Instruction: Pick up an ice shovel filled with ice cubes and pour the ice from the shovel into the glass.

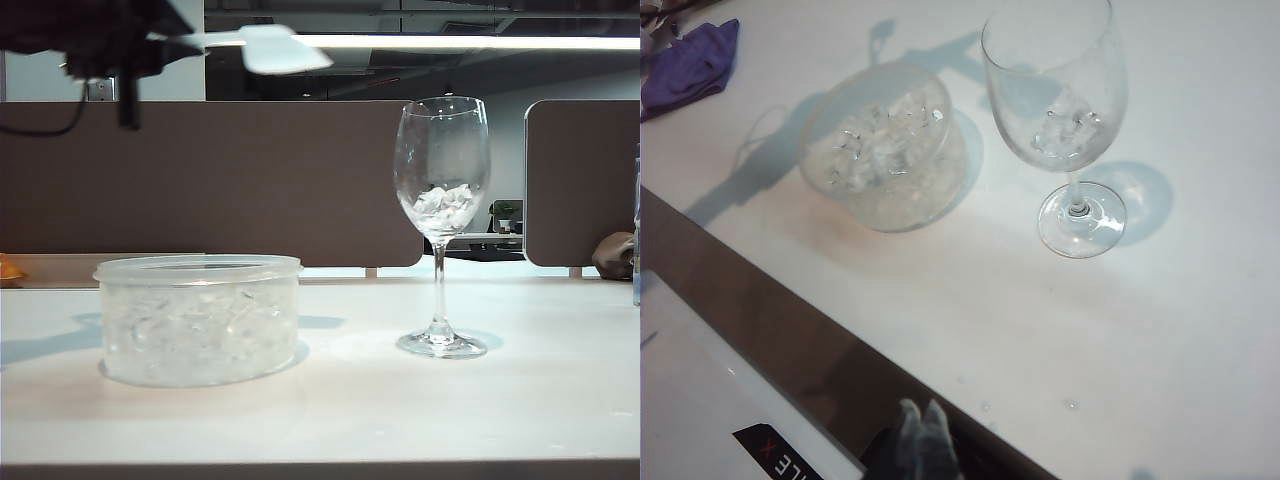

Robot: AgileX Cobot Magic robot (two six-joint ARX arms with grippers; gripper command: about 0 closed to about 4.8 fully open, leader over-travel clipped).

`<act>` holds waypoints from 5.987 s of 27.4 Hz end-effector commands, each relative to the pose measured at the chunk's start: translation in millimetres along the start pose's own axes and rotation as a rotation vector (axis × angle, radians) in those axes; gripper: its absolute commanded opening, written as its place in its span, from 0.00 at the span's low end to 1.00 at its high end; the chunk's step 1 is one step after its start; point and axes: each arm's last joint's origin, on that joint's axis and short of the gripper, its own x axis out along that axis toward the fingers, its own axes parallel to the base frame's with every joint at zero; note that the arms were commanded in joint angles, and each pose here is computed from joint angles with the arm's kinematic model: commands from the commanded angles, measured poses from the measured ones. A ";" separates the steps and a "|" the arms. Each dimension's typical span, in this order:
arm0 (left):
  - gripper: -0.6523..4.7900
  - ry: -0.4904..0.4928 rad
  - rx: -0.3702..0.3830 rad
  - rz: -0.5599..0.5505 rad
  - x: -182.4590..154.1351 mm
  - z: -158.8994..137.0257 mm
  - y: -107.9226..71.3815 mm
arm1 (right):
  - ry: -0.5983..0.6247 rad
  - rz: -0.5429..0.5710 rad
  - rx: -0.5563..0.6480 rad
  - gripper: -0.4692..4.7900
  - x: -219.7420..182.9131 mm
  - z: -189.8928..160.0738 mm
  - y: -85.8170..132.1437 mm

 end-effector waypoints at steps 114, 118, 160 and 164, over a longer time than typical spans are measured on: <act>0.11 -0.044 1.068 0.436 -161.6 -13.9 28.8 | -0.014 0.002 -0.015 0.08 -1.2 1.8 0.7; 0.11 -0.008 1.135 0.465 -172.2 -22.0 23.9 | -0.014 0.002 -0.015 0.08 -1.3 1.7 0.8; 0.11 -0.196 1.343 0.810 -239.6 -63.4 93.4 | -0.014 0.002 -0.015 0.08 -1.3 1.7 0.8; 0.11 -0.194 1.346 0.810 -239.6 -63.4 93.4 | -0.014 0.002 -0.015 0.08 -1.3 1.7 0.8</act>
